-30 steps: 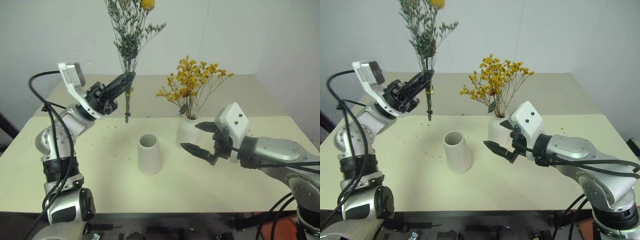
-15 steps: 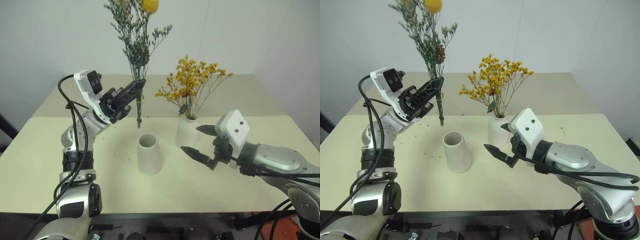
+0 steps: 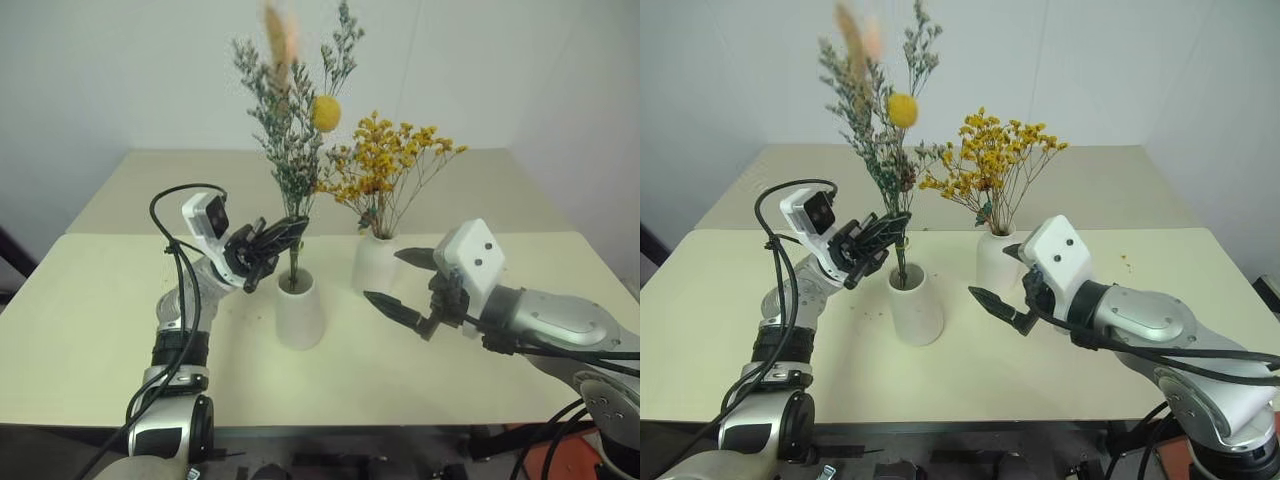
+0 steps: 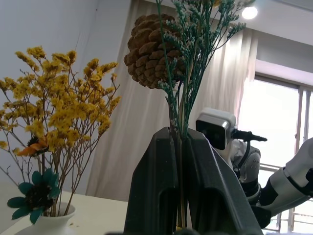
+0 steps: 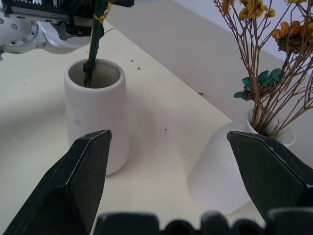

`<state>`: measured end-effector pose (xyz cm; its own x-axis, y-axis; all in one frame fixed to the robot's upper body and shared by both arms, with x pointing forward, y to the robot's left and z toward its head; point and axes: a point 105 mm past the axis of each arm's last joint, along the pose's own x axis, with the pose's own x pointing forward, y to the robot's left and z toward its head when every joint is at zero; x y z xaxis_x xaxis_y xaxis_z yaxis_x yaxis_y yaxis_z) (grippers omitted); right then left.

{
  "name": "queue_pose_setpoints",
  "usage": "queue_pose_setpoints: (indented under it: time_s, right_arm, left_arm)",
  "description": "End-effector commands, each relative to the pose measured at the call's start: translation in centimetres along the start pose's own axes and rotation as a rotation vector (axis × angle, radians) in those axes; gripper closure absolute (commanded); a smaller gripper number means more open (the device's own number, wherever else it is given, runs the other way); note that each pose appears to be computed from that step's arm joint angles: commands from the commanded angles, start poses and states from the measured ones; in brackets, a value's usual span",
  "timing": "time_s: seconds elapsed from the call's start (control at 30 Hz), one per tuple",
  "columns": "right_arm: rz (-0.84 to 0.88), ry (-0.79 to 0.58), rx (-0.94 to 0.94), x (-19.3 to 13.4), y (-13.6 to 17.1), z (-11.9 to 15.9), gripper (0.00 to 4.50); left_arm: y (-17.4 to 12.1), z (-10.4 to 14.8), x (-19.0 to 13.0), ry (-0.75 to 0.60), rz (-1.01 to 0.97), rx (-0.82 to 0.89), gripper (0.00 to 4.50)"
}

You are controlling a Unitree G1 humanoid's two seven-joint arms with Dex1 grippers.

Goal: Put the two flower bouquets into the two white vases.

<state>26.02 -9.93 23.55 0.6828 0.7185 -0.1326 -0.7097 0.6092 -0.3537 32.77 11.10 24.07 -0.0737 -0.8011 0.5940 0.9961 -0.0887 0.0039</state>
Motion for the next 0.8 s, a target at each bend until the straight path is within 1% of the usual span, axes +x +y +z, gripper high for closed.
queue_pose_setpoints:
  time_s: [0.03,0.27,0.3,0.37,0.5,0.6,0.63,0.7,0.73,0.77,0.8]
  right_arm:
    - [-0.012,-0.027,-0.035,-0.5,0.0,0.8,0.00]
    - [-0.010,-0.024,-0.039,-0.5,-0.1,0.6,0.00]
    - [-0.010,-0.024,-0.040,-0.5,-0.1,0.6,0.00]
    - [-0.010,-0.020,-0.043,-0.4,-0.1,0.5,0.00]
    - [-0.010,-0.013,-0.048,-0.5,-0.1,0.3,0.00]
    - [-0.012,-0.012,-0.045,-0.5,-0.1,0.2,0.00]
    - [-0.012,-0.012,-0.044,-0.5,-0.1,0.2,0.00]
    - [-0.011,-0.012,-0.042,-0.4,0.0,0.1,0.00]
    - [-0.010,-0.013,-0.041,-0.4,0.0,0.1,0.00]
    - [-0.009,-0.013,-0.041,-0.4,0.0,0.1,0.00]
    - [-0.008,-0.013,-0.040,-0.4,0.0,0.1,0.00]
  left_arm:
    - [0.3,0.2,0.2,-0.006,-0.008,0.051,4.12]
    - [0.5,-0.3,0.1,-0.020,0.000,0.056,4.12]
    - [0.4,-0.3,0.2,-0.025,-0.008,0.048,3.94]
    - [0.2,-0.1,0.2,-0.033,-0.018,0.049,3.55]
    - [-0.5,0.1,0.2,0.004,-0.042,0.072,2.36]
    - [-1.0,0.1,-0.5,0.036,-0.027,0.076,1.47]
    - [-1.1,0.1,-0.7,0.058,-0.022,0.074,1.13]
    - [-1.8,-0.4,-1.3,0.154,-0.040,0.096,0.53]
    - [-2.1,-0.3,-1.4,0.171,-0.044,0.100,0.23]
    - [-2.3,-0.1,-1.4,0.173,-0.046,0.101,0.01]
    - [-2.5,0.1,-1.5,0.183,-0.047,0.103,0.01]
